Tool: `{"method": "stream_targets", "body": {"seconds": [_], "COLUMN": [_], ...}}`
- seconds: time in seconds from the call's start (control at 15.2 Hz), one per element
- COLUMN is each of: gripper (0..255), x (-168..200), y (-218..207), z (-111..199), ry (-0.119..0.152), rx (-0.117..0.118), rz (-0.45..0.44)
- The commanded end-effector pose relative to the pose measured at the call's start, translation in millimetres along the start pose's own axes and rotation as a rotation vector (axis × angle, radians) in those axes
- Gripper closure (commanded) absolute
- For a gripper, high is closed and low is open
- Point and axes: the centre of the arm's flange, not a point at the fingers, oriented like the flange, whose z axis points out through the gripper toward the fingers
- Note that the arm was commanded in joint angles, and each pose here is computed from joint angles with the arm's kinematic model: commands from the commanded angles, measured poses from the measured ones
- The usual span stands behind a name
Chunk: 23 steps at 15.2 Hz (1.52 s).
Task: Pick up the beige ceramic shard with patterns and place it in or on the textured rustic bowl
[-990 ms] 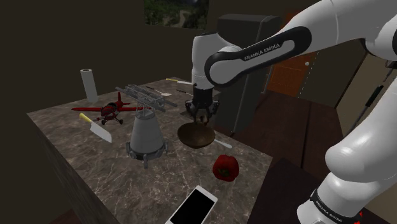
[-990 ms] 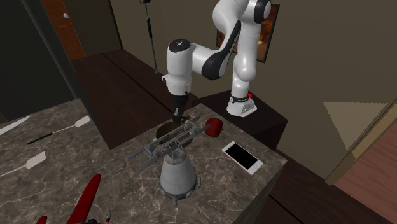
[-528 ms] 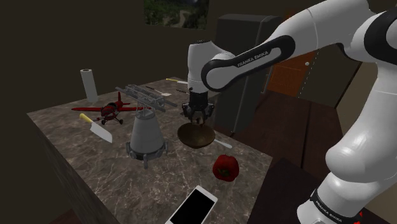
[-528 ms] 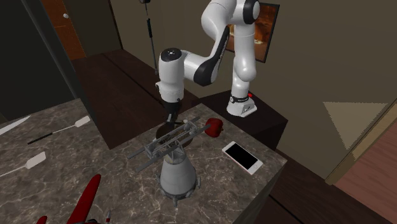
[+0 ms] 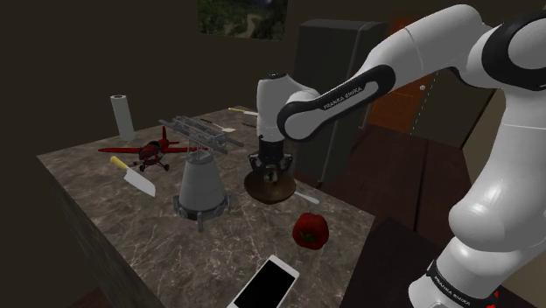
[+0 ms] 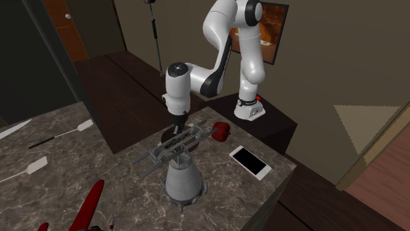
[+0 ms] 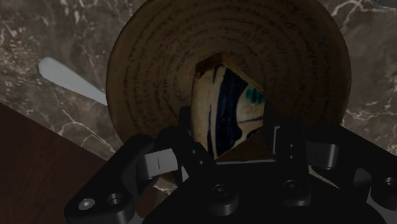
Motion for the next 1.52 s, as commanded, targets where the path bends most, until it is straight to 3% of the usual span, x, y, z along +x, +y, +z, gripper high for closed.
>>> {"method": "stream_targets", "body": {"seconds": [0.0, 0.46, 0.53, 0.86, 1.12, 1.45], "gripper": [255, 255, 0, 0, 0, 0], "x": [-0.8, -0.7, -0.7, -0.7, -0.8, -0.8], "y": [-0.3, -0.3, -0.3, -0.3, -0.3, -0.3], "z": [7.1, 7.1, 7.1, 7.1, -42.9, -42.9], "ry": [0.000, 0.000, 0.000, 0.000, 0.000, 0.000], "rx": [0.000, 0.000, 0.000, 0.000, 0.000, 0.000], "rz": [0.000, 0.000, 0.000, 0.000, 0.000, 0.000]}}
